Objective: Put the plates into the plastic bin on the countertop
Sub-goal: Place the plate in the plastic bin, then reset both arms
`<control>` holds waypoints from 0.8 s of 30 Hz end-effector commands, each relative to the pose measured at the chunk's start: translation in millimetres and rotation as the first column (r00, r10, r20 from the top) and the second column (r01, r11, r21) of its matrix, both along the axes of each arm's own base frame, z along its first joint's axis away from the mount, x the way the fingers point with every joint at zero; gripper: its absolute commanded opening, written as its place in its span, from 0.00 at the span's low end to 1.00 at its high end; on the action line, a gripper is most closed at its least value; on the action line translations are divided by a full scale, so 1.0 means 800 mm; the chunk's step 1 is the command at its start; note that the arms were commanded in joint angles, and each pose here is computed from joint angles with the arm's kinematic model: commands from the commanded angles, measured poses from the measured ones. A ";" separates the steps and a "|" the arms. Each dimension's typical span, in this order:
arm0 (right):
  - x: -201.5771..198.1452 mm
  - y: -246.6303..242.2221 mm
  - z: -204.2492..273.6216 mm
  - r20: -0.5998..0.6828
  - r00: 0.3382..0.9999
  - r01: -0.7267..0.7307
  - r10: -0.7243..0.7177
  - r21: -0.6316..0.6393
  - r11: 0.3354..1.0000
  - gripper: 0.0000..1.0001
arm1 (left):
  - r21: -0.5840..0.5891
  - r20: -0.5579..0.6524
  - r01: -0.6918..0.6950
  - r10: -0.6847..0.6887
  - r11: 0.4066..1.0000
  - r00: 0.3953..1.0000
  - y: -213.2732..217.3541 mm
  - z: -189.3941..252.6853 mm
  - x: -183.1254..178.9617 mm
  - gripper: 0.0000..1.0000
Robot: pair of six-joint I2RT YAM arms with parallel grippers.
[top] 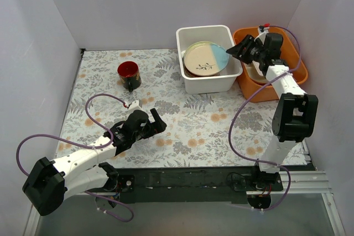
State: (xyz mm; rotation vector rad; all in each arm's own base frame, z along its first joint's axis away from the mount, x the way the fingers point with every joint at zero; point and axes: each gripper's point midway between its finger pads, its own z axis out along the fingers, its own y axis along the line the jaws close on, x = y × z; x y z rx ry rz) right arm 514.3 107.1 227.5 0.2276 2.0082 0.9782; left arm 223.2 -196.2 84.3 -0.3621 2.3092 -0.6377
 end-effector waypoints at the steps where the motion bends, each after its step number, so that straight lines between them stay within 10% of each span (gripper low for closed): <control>1: -0.005 -0.012 0.074 0.189 0.981 0.052 -0.043 -0.043 0.998 0.62 | -0.003 0.021 0.002 -0.002 1.000 1.000 0.000 0.007 0.000 0.98; 24: -0.049 -0.020 0.077 0.237 0.968 0.104 -0.084 -0.073 0.992 0.98 | -0.014 0.091 -0.002 0.003 1.000 0.996 0.006 0.031 0.005 0.98</control>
